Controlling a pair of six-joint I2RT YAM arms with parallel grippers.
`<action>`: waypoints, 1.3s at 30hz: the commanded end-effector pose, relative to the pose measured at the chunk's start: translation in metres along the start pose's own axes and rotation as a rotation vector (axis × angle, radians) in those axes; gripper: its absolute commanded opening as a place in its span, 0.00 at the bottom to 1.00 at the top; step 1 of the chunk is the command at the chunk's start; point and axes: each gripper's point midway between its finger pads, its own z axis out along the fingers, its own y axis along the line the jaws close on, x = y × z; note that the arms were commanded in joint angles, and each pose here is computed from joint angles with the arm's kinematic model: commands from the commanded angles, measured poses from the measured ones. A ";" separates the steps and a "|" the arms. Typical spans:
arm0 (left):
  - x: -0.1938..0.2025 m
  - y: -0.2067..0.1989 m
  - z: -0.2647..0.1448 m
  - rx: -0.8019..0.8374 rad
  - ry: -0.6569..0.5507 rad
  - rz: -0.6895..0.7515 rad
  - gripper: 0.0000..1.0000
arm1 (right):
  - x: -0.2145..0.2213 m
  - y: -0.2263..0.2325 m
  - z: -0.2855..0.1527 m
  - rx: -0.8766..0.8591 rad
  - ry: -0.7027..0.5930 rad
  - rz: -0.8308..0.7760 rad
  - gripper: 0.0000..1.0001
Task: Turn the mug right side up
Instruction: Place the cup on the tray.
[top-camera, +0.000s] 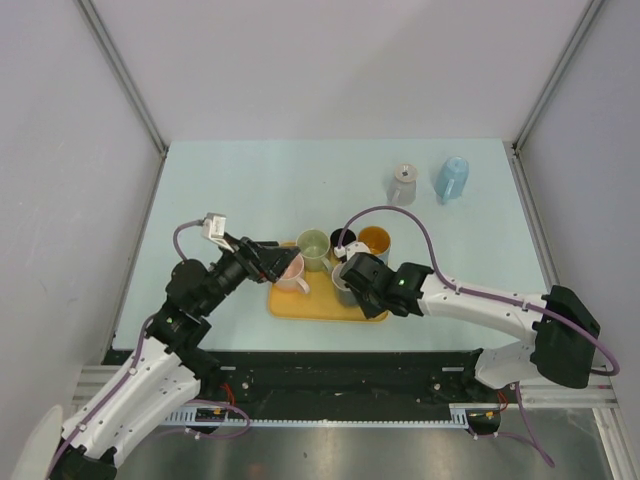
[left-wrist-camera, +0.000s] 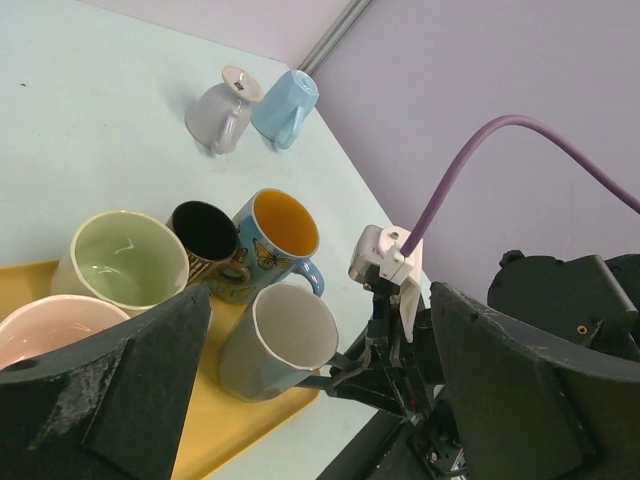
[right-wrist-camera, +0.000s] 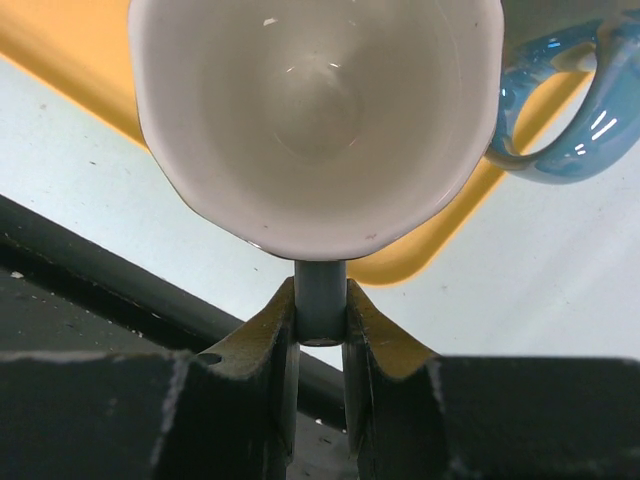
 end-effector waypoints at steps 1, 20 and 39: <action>-0.008 0.000 -0.002 -0.001 -0.032 0.042 0.95 | -0.042 0.008 -0.005 -0.007 -0.167 0.056 0.00; -0.001 0.013 -0.002 -0.056 -0.014 0.020 0.97 | -0.064 -0.010 0.024 -0.021 -0.180 0.138 0.00; 0.007 0.020 0.001 -0.078 0.012 0.013 0.98 | -0.048 -0.006 0.018 -0.016 -0.129 0.154 0.35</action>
